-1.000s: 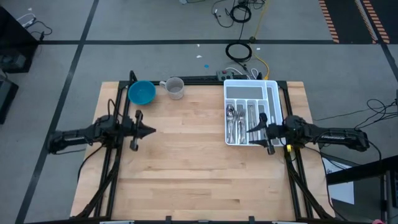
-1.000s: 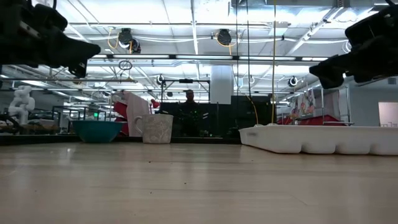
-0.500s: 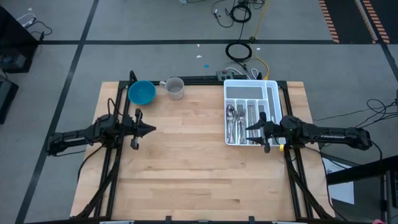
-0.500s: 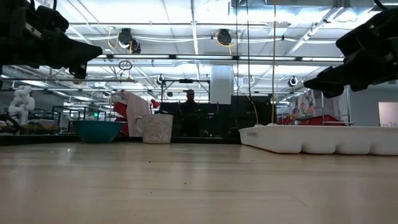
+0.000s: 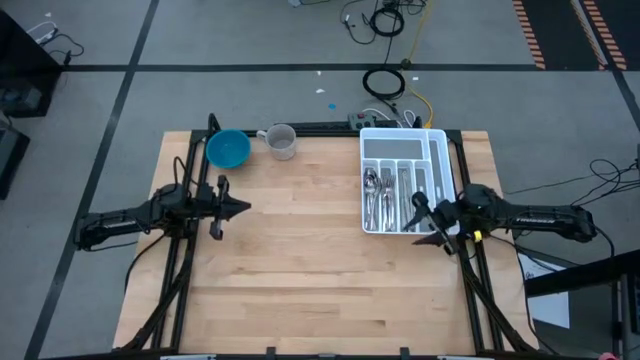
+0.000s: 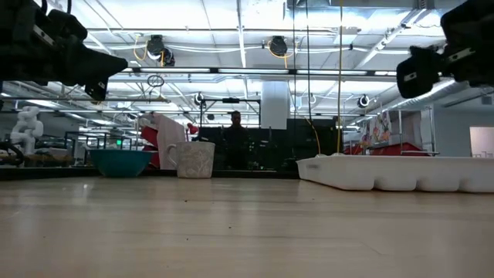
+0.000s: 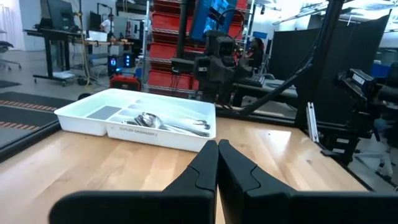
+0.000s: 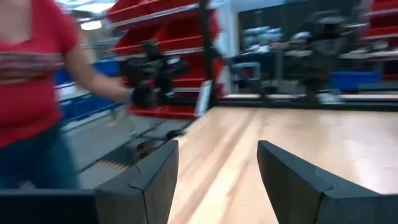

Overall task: Sort silverware
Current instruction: Return to Home Position

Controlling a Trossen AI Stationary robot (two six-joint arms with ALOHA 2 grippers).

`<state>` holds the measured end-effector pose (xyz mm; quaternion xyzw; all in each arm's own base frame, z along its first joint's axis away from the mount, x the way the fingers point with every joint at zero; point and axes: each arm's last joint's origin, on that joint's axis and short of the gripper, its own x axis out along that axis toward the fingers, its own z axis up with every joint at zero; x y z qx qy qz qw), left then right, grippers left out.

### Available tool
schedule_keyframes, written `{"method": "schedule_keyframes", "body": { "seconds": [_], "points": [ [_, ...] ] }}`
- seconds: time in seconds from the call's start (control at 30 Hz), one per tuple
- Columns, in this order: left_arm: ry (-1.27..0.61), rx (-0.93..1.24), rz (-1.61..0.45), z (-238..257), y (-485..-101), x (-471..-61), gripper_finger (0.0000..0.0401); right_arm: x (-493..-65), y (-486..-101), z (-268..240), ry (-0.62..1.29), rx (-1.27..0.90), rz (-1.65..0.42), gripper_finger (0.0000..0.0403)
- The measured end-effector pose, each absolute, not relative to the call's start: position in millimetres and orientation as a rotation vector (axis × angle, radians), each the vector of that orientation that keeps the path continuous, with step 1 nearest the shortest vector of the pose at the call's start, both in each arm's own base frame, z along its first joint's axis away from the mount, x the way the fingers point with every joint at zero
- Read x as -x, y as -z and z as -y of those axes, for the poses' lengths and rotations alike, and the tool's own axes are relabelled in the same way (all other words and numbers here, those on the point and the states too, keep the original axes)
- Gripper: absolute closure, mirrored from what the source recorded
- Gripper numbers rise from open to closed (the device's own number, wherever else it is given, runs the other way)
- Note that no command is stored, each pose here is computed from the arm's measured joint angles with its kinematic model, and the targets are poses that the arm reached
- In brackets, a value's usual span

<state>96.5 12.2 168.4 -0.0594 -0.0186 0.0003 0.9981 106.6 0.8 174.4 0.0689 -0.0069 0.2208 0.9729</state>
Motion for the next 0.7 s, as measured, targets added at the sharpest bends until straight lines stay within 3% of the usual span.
{"method": "schedule_keyframes", "body": {
  "seconds": [0.23, 0.43, 0.7],
  "points": [
    [-0.074, 0.095, 0.03, -14, -167, -96, 0.0394, -110, -169, 11, -0.043, 0.037, -0.004, 0.0193],
    [-0.079, 0.144, 0.031, -14, -167, -96, 0.0394, -110, -164, 10, -0.044, -0.078, -0.059, 0.0193],
    [-0.079, 0.146, 0.032, -14, -167, -96, 0.0394, -110, -164, 10, -0.043, -0.072, -0.062, 0.0193]
  ]
}}
